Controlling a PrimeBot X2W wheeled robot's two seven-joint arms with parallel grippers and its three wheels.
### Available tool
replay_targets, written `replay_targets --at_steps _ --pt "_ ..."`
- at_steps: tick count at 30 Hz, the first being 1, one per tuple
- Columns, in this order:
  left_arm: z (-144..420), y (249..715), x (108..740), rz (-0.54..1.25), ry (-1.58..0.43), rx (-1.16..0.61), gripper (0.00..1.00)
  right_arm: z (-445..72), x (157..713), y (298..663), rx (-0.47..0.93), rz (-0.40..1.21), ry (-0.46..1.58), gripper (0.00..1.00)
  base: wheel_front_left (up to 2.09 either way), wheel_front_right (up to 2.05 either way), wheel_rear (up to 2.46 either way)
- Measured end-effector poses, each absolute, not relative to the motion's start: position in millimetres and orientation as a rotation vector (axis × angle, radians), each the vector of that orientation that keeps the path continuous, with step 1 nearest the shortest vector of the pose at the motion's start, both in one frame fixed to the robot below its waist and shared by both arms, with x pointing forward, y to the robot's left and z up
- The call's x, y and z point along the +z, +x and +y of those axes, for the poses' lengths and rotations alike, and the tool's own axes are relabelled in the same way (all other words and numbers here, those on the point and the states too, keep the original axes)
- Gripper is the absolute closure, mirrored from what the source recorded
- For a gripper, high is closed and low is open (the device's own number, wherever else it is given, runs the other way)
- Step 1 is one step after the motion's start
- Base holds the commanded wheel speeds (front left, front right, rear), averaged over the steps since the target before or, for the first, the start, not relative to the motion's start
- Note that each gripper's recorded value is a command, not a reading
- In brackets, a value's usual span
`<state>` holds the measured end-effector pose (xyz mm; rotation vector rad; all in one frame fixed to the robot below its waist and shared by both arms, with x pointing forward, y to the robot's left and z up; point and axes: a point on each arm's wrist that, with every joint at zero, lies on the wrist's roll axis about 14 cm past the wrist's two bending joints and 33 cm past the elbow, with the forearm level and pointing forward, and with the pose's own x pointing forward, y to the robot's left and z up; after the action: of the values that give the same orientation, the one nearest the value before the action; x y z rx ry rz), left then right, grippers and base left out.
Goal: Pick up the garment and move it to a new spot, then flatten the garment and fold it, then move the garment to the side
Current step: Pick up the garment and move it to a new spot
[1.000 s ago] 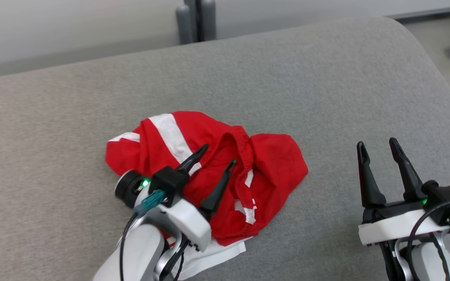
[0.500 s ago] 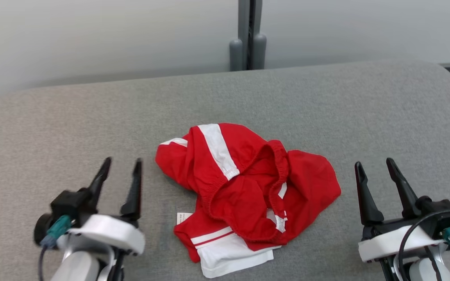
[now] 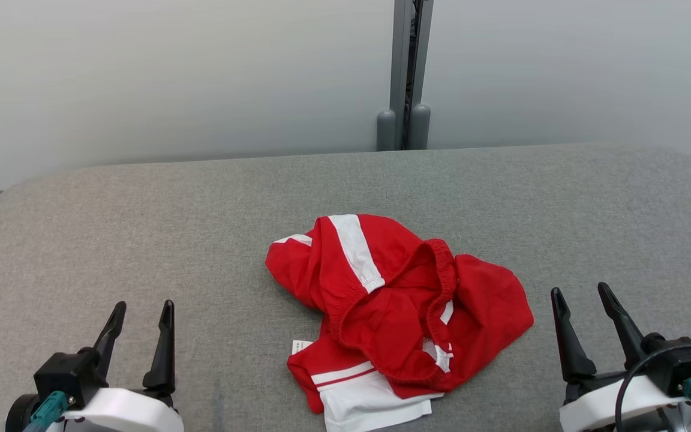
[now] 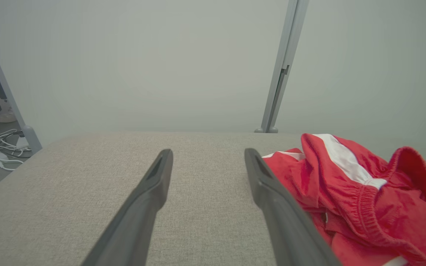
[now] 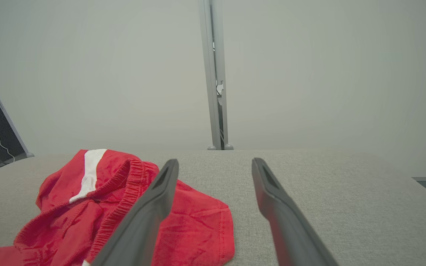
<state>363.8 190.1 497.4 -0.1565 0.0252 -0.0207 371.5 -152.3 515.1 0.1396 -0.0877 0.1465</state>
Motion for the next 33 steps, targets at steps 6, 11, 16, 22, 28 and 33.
replay_targets --at_steps 6,11,16,22,28,33 --pt "188 350 497 0.035 -0.147 -0.028 0.0 -158 510 361 0.136 -0.06 0.128 0.0 0.0 0.0 0.0" --pt "186 341 497 0.044 -0.145 -0.032 0.0 -165 507 353 0.117 -0.051 0.121 0.0 0.0 0.0 0.0" --pt "188 336 497 0.053 -0.144 -0.027 0.0 -170 507 349 0.103 -0.043 0.115 0.0 0.0 0.0 0.0" --pt "188 336 498 0.06 -0.143 -0.029 0.0 -173 507 346 0.096 -0.038 0.114 0.0 0.0 0.0 0.0" --pt "189 337 497 0.064 -0.142 -0.025 0.0 -172 507 346 0.094 -0.038 0.117 0.0 0.0 0.0 0.0" --pt "190 337 499 0.061 -0.141 -0.023 0.0 -173 508 347 0.09 -0.039 0.119 0.0 0.0 0.0 0.0"
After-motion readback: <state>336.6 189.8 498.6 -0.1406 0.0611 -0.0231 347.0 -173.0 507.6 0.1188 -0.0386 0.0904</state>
